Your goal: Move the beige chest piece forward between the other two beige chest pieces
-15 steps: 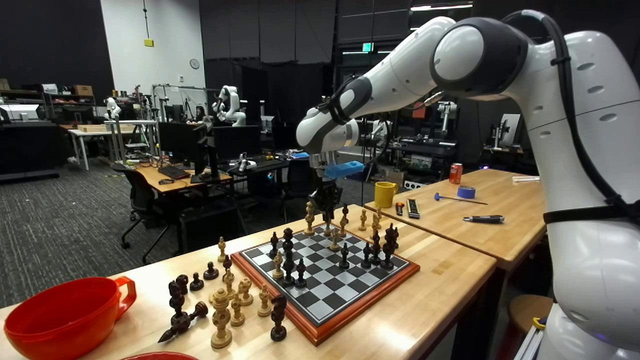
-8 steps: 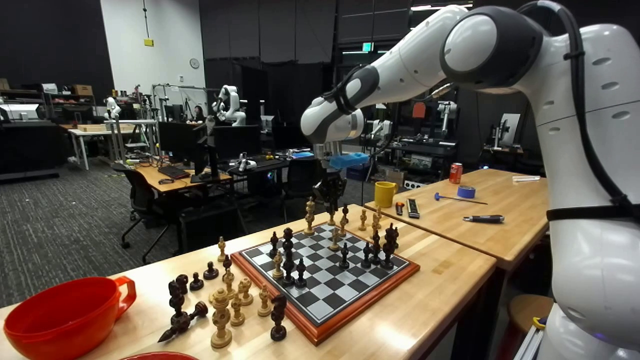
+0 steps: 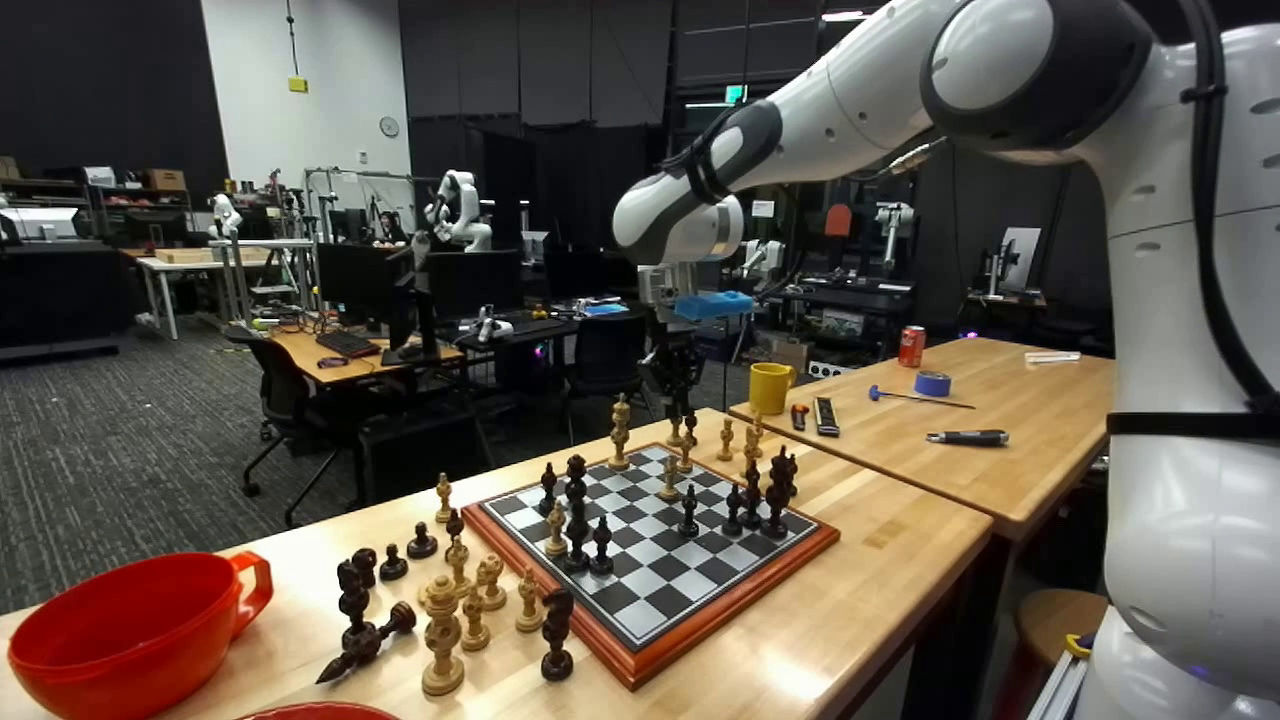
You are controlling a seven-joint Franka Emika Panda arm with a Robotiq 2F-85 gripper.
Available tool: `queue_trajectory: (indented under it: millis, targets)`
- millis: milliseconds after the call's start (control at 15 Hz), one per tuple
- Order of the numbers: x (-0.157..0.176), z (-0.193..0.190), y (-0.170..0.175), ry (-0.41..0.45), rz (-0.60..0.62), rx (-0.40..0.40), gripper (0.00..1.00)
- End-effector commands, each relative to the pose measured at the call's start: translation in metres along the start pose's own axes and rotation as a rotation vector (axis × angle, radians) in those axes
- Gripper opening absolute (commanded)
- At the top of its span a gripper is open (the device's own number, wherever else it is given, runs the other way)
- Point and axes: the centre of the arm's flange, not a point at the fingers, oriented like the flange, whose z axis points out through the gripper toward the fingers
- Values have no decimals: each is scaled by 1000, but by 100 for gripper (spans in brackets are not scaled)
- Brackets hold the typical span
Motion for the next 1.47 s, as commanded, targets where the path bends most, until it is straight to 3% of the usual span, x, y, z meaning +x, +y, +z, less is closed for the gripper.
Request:
queue_trajectory:
  millis: [0,1400]
  targets:
    - [-30,-3,0,-13,-12,28,6]
    - [-31,43,-6,-48,-14,57,6]
